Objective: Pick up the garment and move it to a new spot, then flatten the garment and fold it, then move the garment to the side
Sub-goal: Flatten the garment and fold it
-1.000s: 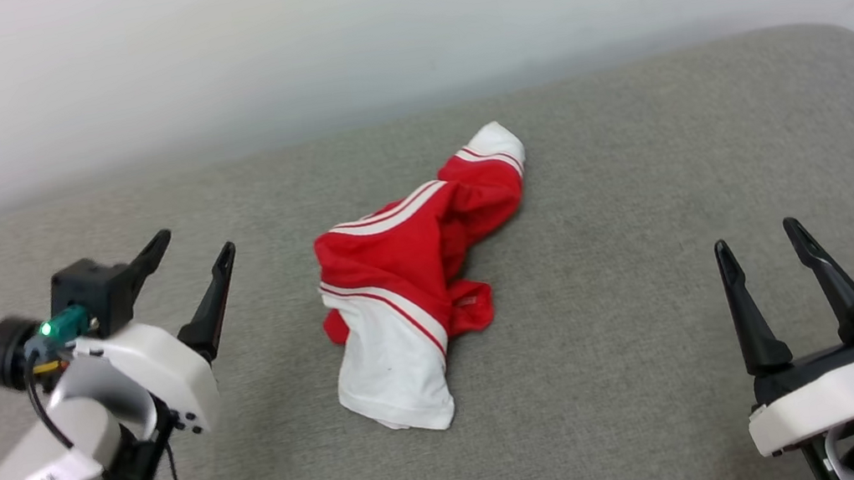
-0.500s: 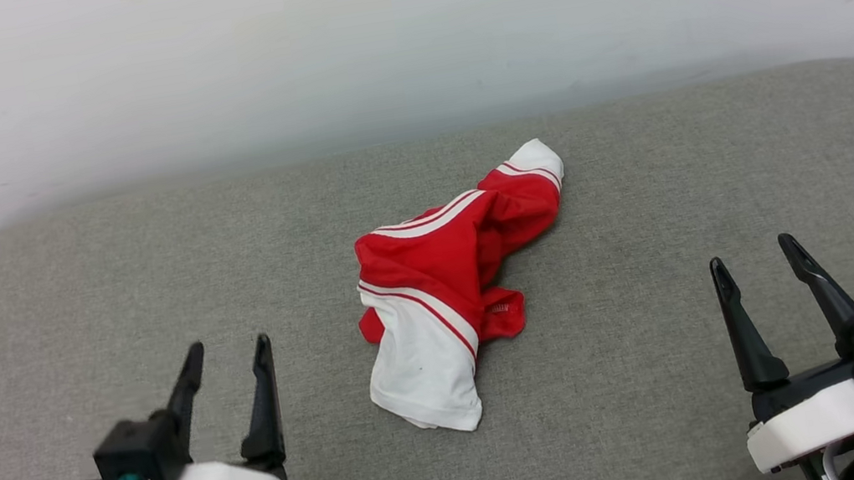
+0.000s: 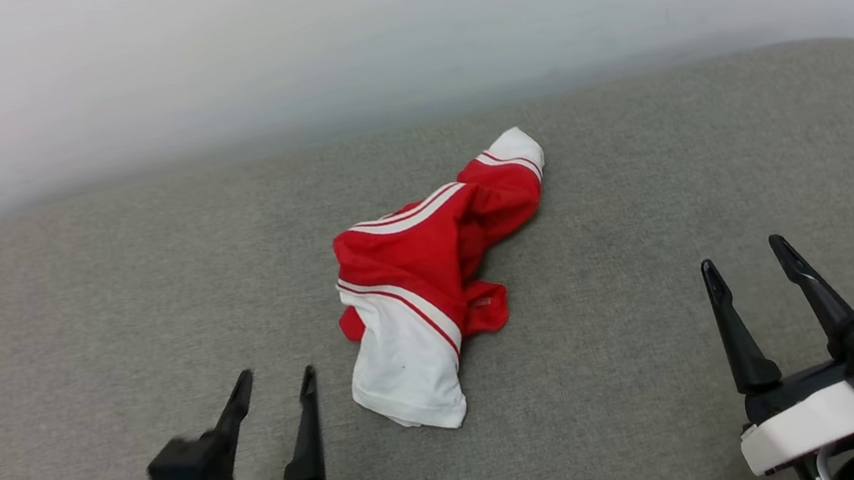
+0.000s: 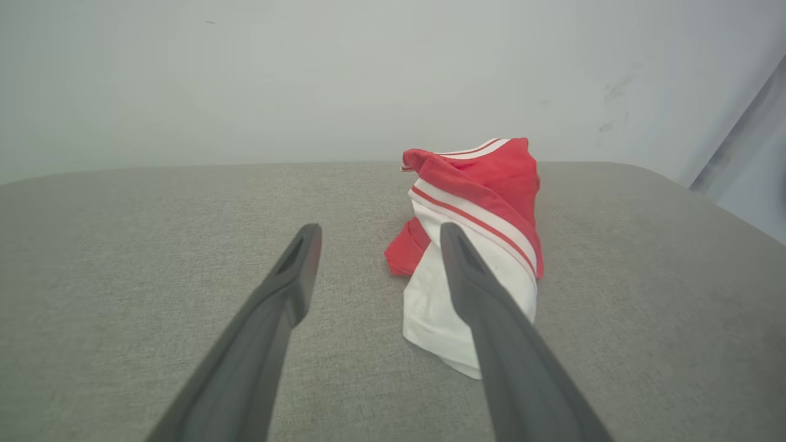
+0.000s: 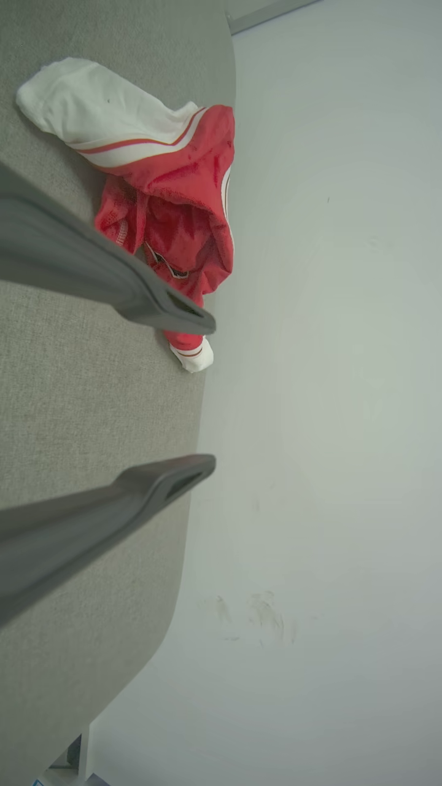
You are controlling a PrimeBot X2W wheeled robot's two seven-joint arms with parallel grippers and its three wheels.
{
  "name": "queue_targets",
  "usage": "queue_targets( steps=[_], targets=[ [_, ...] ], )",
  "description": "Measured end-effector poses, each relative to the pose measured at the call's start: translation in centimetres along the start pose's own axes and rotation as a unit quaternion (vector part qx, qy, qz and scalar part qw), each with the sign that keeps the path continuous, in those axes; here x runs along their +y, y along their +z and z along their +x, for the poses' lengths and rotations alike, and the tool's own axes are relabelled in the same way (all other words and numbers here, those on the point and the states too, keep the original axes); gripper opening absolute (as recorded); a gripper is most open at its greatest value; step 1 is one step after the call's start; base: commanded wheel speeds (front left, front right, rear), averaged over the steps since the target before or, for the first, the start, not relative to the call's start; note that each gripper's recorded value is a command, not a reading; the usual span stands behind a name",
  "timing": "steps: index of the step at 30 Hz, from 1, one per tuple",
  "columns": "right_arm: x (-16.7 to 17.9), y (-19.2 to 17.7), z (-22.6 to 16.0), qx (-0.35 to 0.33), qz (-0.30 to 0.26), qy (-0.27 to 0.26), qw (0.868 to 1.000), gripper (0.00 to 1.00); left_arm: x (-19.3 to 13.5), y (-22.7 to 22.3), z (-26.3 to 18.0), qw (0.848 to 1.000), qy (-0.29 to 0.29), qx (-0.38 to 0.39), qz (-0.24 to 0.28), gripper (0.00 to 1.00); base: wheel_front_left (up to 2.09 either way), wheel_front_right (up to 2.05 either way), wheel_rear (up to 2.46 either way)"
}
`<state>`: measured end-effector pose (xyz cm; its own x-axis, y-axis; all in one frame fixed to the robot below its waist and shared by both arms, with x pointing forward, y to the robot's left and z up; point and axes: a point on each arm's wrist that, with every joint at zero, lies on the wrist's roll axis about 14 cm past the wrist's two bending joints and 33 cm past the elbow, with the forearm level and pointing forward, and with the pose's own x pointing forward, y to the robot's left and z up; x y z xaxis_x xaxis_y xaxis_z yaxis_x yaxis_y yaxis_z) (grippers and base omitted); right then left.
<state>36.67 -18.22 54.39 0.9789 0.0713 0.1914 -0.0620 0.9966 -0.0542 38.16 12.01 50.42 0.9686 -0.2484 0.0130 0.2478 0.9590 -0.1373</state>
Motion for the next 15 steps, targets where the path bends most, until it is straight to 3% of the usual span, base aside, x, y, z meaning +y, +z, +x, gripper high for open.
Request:
queue_targets(
  steps=[7,15],
  targets=[
    [-0.8,-1.6,0.1,0.024,-0.002,-0.011,1.000,1.00,-2.5,-4.1,2.4,0.987,-0.072,0.146,0.020,1.00,0.00,0.00,0.00],
    [-1.9,-2.8,0.8,0.039,-0.007,-0.026,0.999,1.00,-2.1,-8.3,4.4,0.960,-0.083,0.262,0.053,1.00,0.00,0.00,0.00]
  ],
)
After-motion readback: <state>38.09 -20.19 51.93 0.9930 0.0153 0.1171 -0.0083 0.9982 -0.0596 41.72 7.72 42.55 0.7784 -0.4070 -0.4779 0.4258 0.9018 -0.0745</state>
